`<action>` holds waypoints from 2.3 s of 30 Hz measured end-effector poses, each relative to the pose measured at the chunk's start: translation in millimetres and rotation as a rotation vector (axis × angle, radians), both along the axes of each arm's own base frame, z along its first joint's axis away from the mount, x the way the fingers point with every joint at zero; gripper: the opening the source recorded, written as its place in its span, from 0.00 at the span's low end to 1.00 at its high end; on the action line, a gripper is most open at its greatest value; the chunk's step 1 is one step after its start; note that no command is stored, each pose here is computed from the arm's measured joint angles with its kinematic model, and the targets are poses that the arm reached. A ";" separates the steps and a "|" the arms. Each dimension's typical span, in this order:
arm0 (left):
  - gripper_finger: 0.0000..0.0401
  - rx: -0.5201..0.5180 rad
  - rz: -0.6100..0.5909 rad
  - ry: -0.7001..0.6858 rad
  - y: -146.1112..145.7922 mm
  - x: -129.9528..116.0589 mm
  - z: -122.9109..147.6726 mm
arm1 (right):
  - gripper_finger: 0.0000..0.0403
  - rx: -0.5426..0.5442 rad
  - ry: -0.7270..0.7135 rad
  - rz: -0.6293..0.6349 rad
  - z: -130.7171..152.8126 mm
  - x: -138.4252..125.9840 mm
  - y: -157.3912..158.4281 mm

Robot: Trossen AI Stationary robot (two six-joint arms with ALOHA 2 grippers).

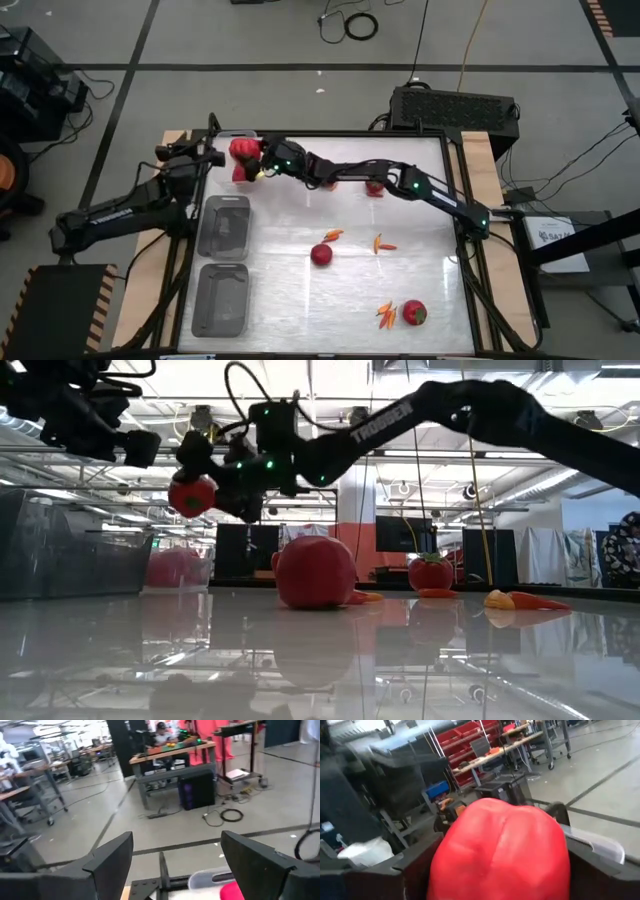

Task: Sort produce into baskets
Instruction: Put the bottom red bell pepper into the transparent bin, then put the red bell pepper into the transparent bin

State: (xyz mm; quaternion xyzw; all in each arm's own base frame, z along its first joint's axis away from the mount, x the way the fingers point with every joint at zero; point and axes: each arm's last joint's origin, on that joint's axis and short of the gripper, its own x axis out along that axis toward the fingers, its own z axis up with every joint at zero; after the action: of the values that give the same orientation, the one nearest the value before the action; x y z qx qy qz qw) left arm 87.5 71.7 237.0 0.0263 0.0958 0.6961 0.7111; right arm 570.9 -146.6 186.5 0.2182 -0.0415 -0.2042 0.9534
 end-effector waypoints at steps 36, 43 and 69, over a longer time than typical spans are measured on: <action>0.77 0.027 -0.046 -0.046 12.4 -4.3 7.6 | 0.90 -0.148 0.170 0.131 9.4 12.5 9.0; 0.77 0.009 -0.143 -0.049 12.0 -1.5 6.5 | 0.90 -0.043 0.523 0.126 68.0 -31.0 -1.2; 0.77 -0.021 -0.484 -0.089 13.4 14.8 6.5 | 0.90 0.403 0.992 -0.138 22.9 -83.1 -33.5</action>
State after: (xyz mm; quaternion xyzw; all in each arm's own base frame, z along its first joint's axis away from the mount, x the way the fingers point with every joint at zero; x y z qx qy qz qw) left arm 102.3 85.2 243.5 0.0102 0.0625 0.5051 0.8608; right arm 487.8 -180.2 209.4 0.2710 0.4393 -0.3490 0.7822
